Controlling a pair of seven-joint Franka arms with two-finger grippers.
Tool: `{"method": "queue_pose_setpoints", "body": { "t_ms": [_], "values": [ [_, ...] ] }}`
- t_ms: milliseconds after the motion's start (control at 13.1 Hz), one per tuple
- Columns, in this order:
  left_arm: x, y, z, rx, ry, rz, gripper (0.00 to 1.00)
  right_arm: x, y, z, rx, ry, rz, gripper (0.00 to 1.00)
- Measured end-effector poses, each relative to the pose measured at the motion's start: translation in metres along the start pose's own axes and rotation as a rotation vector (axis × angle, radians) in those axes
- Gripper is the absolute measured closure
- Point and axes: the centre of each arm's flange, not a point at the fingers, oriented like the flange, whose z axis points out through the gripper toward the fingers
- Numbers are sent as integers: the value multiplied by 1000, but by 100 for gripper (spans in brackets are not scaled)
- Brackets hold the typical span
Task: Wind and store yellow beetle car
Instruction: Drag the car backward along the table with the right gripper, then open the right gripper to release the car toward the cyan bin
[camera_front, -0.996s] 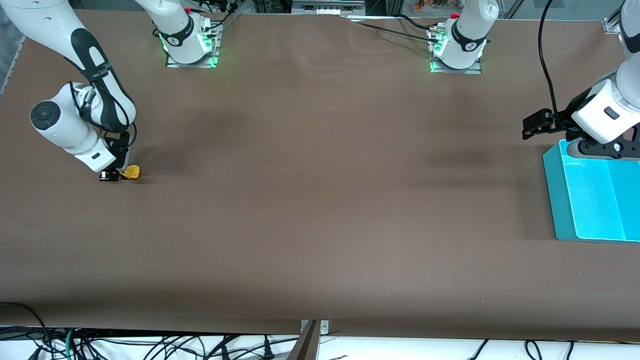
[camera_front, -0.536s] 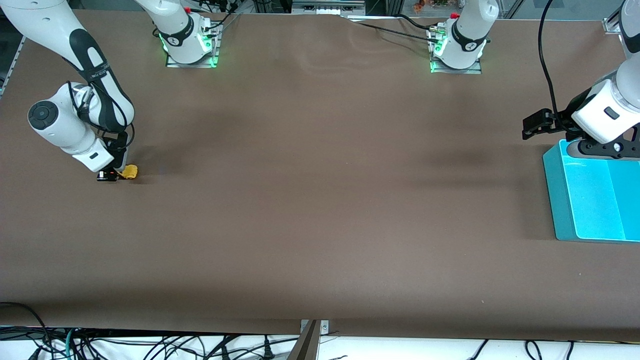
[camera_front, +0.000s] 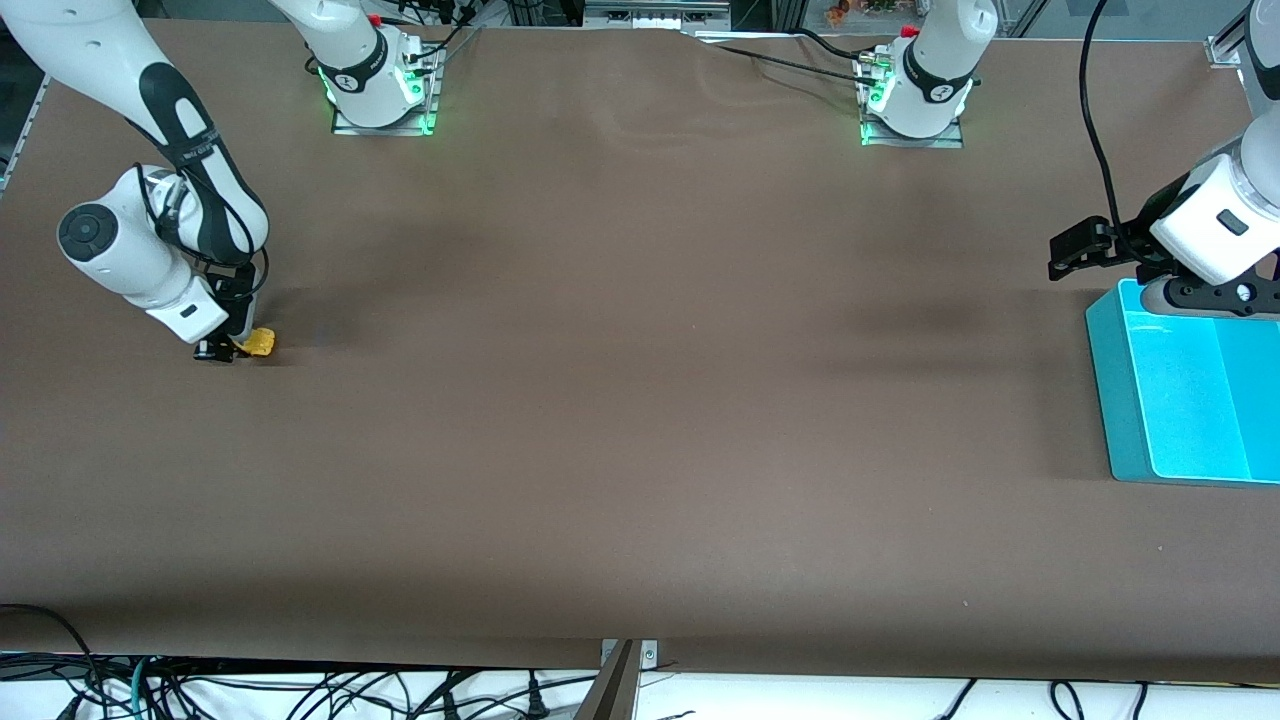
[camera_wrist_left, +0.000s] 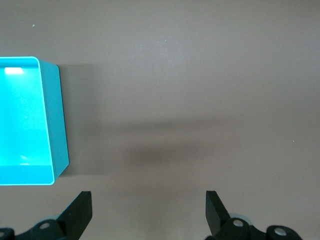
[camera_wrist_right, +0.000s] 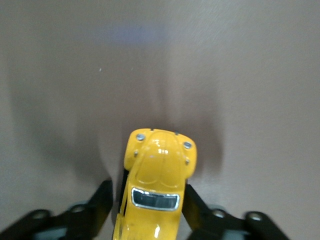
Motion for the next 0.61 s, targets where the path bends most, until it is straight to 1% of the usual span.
{"method": "queue_pose_setpoints", "body": {
  "t_ms": [153, 230, 460, 613],
  "values": [
    [1, 0, 1, 0, -2, 0, 0, -3, 1, -2, 19, 4, 5, 8],
    [1, 0, 1, 0, -2, 0, 0, -5, 5, -6, 34, 10, 6, 0],
    [3, 0, 2, 0, -3, 0, 0, -12, 29, -34, 72, 29, 6, 0],
    [3, 0, 2, 1, -3, 0, 0, -13, 43, -52, 75, 36, 1, 0]
  ]
}}
